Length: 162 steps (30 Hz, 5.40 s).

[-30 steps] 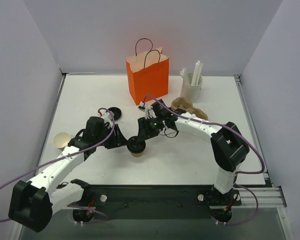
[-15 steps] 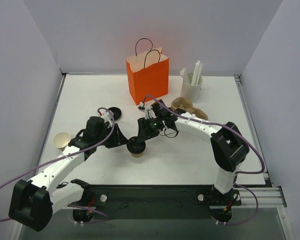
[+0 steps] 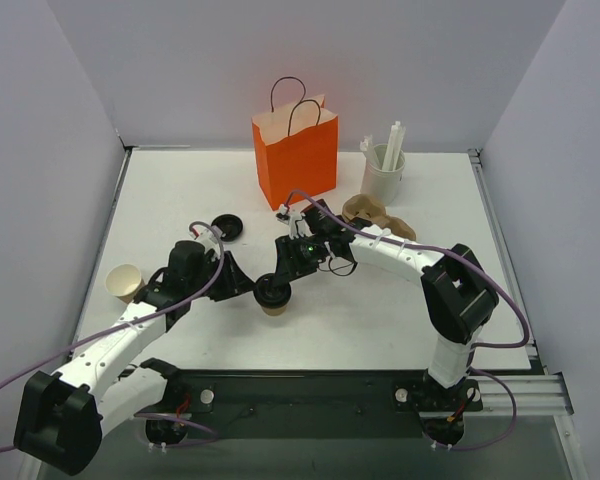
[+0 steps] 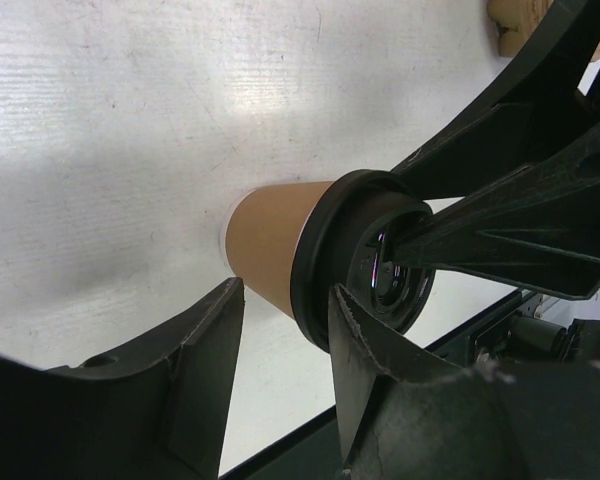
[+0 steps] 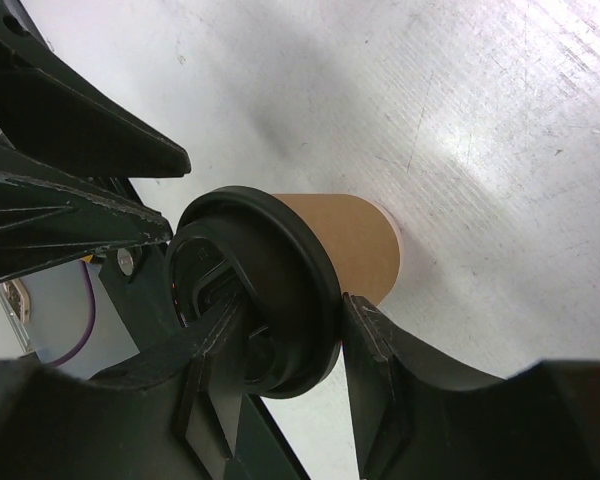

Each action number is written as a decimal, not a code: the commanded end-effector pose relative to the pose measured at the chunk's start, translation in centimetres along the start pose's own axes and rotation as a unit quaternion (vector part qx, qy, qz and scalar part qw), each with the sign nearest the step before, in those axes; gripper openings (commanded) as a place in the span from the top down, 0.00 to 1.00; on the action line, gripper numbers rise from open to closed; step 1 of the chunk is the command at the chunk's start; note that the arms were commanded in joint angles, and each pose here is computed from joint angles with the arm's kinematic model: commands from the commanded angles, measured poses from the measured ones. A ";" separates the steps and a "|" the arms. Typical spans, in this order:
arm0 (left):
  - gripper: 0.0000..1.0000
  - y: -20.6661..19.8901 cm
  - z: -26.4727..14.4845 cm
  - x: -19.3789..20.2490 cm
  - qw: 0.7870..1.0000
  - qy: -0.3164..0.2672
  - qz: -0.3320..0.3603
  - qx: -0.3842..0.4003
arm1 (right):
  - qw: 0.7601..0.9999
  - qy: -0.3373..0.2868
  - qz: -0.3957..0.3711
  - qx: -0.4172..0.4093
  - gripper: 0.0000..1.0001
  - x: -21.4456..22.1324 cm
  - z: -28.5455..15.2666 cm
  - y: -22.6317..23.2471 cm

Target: Pack the takeout coffee

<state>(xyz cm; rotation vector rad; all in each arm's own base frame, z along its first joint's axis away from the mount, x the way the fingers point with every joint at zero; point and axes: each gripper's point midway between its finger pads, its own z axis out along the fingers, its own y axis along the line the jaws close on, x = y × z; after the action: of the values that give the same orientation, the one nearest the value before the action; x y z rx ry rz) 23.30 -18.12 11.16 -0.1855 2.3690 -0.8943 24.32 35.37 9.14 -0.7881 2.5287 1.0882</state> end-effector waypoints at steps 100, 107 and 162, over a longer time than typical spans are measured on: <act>0.05 1.9 -17.1 -8.4 0.945 -0.252 0.081 -0.192 | 0.942 -0.065 -0.079 0.319 0.19 -0.8 -5.4 2.7; 0.03 2.1 -18.0 -8.3 0.940 -0.275 0.071 -0.189 | 0.942 -0.041 -0.081 0.324 0.19 -0.2 -3.4 2.2; 0.03 2.3 -18.2 -8.3 0.938 -0.279 0.065 -0.194 | 0.929 0.010 -0.050 0.367 0.37 4.5 -1.7 -0.4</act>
<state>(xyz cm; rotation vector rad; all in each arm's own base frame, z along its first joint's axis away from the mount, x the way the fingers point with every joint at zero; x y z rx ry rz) 19.25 -3.63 23.35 -0.3530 2.0153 -0.2321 22.28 36.35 10.40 -0.6972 2.4674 0.2262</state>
